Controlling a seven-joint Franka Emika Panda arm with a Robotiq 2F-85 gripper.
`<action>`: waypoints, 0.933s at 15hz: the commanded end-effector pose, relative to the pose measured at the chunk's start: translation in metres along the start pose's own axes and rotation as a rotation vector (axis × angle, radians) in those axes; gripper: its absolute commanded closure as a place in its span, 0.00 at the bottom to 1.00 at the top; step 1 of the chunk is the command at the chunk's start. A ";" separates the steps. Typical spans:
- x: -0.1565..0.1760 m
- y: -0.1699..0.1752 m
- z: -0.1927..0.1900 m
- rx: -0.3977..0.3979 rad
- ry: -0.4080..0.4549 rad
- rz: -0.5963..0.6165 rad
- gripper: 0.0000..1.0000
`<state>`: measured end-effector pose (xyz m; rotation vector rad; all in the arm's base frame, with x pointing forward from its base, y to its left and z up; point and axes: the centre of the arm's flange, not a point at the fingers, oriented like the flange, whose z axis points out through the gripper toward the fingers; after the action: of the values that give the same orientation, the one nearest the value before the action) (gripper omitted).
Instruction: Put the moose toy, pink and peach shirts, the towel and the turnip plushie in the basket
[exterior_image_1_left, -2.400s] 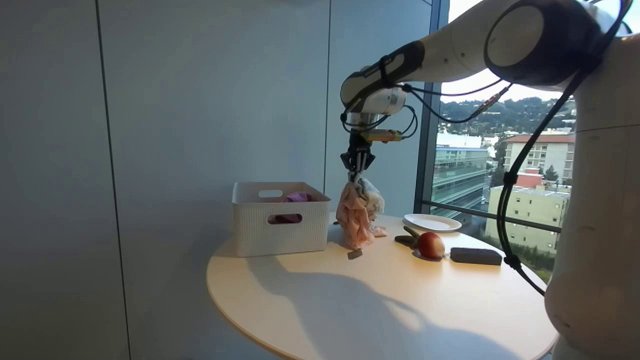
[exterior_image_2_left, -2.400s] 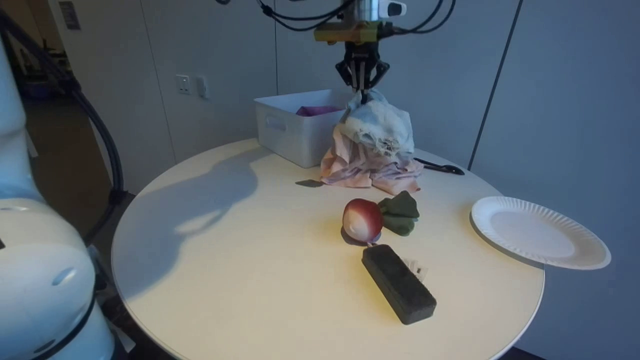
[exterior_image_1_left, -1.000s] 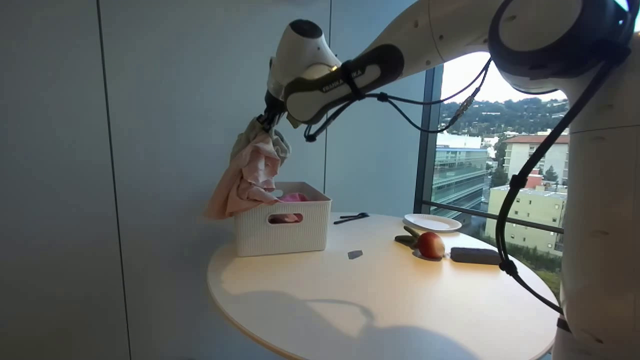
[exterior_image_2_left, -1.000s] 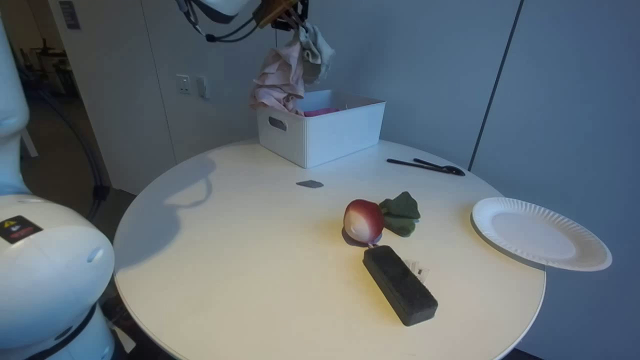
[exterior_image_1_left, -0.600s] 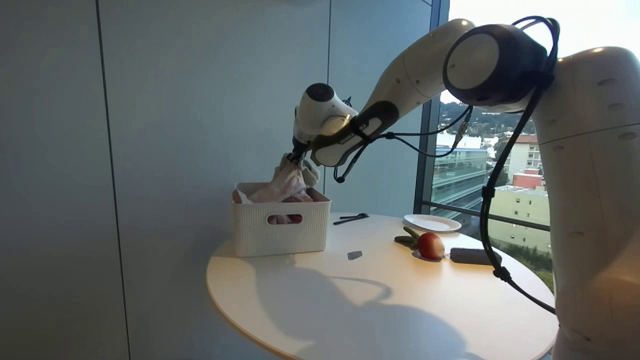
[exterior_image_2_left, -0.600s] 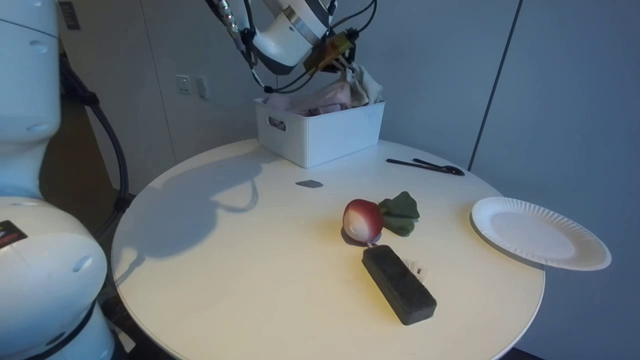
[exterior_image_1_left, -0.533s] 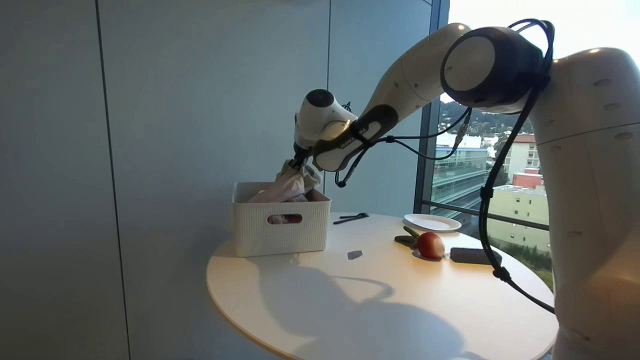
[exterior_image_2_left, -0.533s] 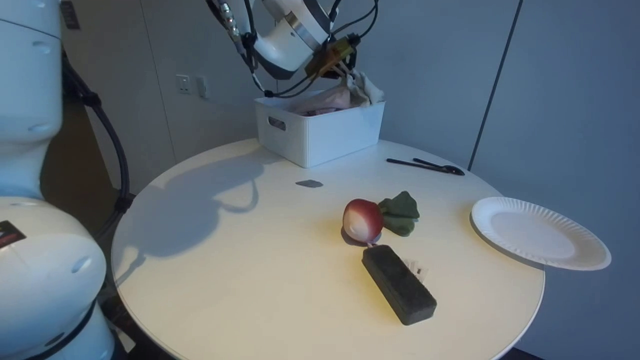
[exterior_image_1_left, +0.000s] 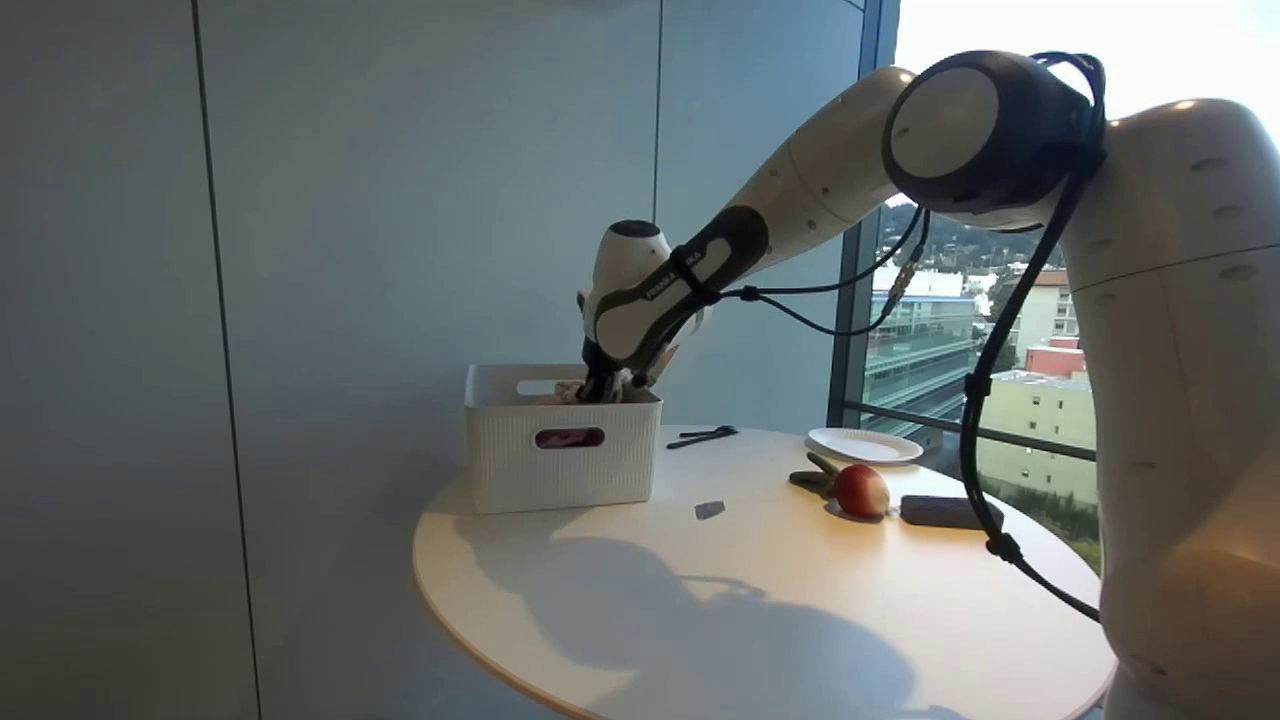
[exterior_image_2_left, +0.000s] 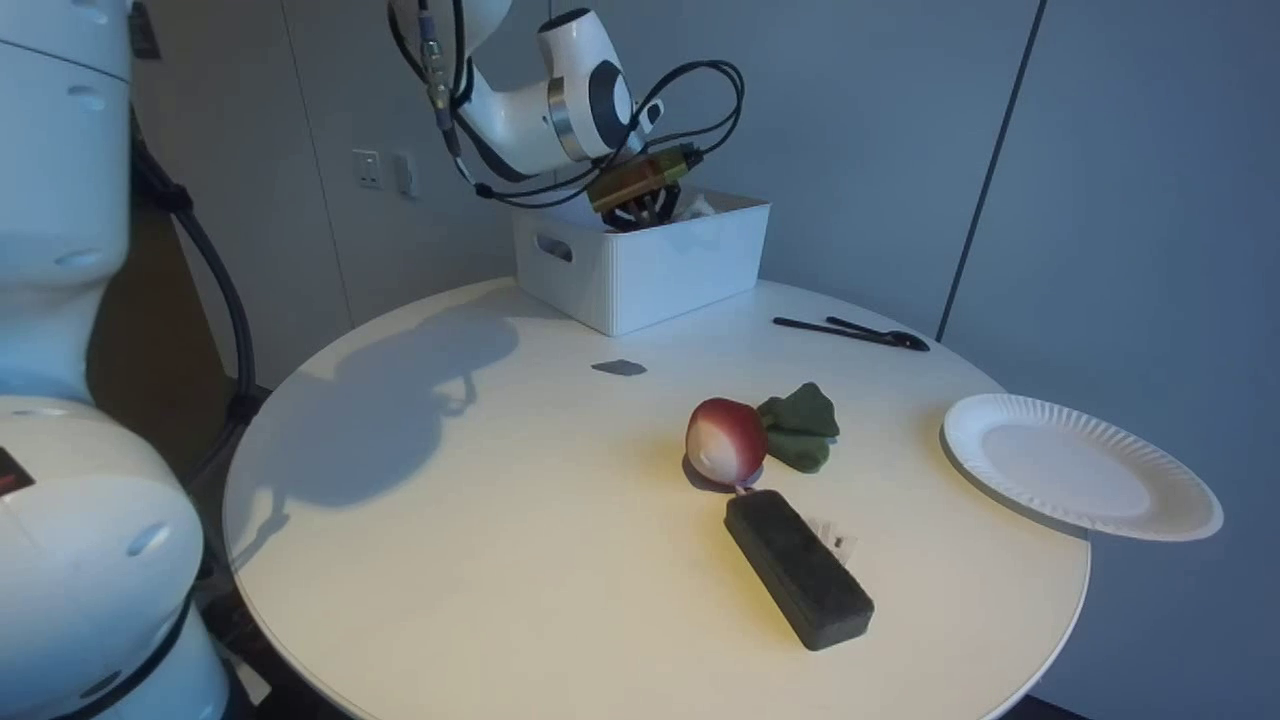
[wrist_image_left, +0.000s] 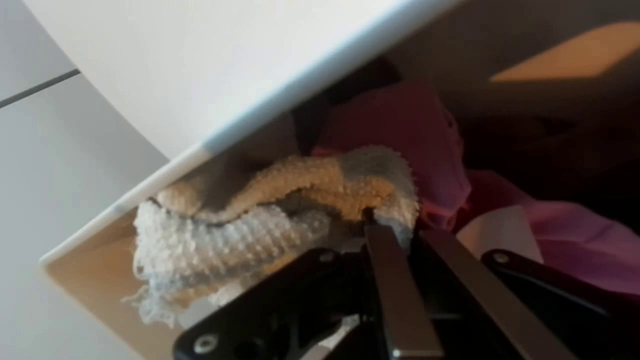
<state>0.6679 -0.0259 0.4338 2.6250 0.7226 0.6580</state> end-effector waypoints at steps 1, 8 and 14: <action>-0.003 0.009 -0.025 0.037 0.014 -0.026 0.59; 0.007 0.022 -0.156 -0.160 0.351 0.013 0.08; -0.074 0.058 -0.258 -0.224 0.372 0.359 0.00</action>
<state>0.5684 -0.0373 0.6298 2.4374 0.4480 1.2459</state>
